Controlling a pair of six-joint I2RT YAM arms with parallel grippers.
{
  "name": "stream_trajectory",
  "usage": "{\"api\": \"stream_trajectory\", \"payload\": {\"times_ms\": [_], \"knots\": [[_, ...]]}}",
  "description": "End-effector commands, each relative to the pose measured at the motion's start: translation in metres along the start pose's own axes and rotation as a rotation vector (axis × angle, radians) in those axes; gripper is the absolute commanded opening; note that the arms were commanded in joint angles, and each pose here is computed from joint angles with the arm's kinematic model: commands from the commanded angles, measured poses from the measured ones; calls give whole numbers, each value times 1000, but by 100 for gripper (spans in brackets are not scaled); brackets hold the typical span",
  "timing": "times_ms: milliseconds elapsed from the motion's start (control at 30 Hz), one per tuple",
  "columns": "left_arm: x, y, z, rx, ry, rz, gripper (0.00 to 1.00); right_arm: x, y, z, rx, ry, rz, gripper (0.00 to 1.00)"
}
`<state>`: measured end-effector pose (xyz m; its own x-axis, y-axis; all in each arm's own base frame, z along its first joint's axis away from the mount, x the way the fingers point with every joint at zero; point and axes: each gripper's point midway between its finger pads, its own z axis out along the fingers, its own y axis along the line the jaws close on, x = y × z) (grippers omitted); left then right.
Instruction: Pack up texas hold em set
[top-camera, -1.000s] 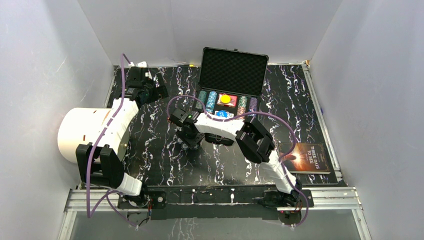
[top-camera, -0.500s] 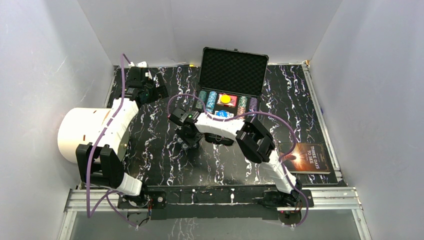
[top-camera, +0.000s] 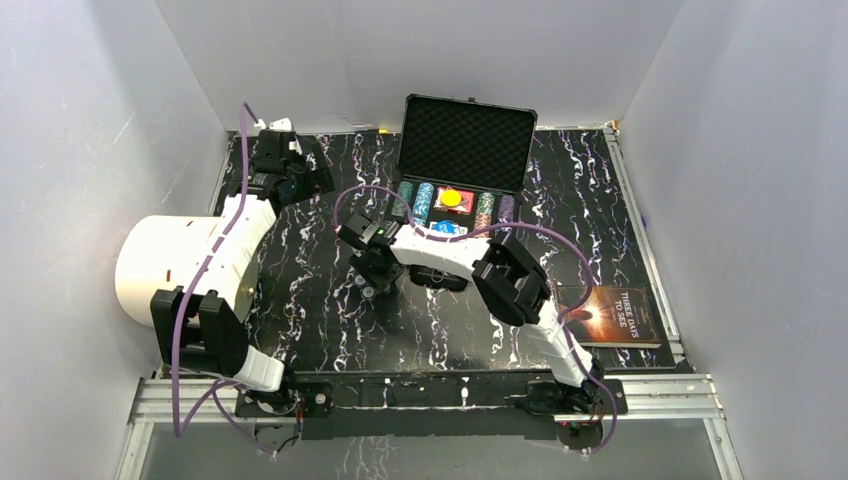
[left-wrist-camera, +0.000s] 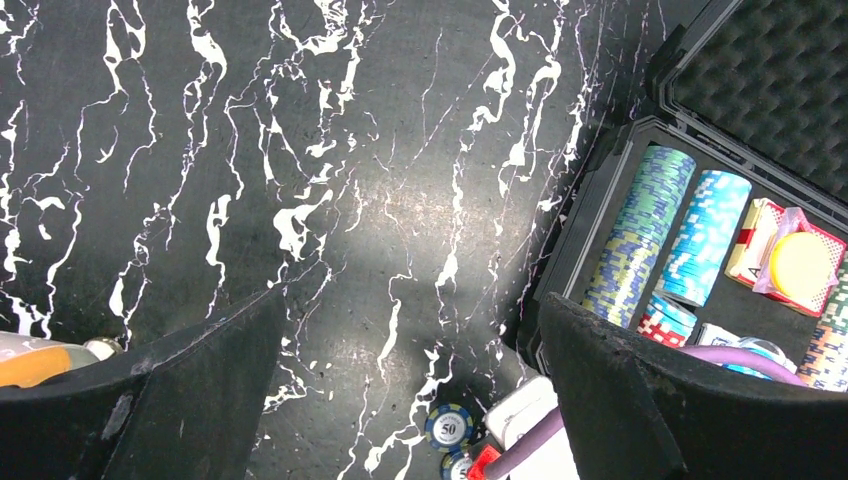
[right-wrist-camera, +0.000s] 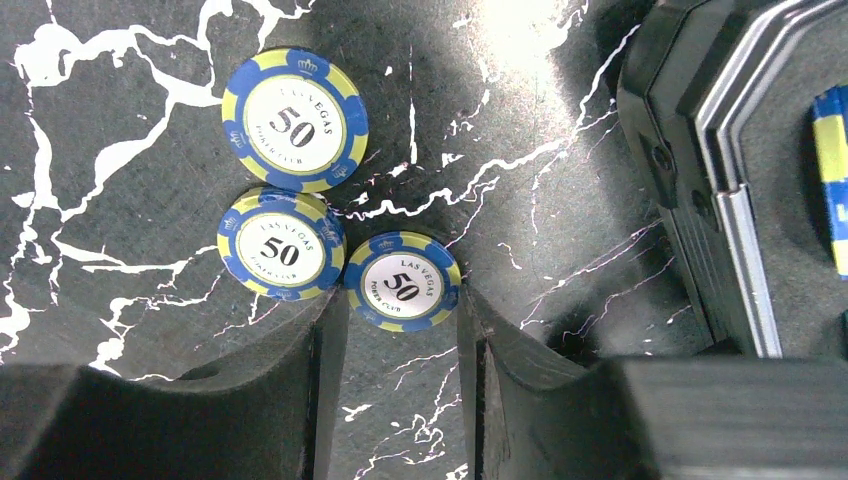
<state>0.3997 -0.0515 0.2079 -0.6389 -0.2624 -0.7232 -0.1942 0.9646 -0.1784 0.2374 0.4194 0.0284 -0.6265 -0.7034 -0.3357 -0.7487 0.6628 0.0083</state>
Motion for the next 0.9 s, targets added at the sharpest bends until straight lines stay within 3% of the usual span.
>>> {"api": "stream_trajectory", "payload": {"times_ms": [0,367,867], "knots": [[-16,4,-16,-12,-42,3,98,-45,3,-47,-20,-168,12,48],[-18,5,-15,-23,-46,4,98,-51,8,-60,-44,-206,-8,50],[-21,7,-12,-39,-42,-3,98,-43,49,-37,-178,-168,-158,52]]}}
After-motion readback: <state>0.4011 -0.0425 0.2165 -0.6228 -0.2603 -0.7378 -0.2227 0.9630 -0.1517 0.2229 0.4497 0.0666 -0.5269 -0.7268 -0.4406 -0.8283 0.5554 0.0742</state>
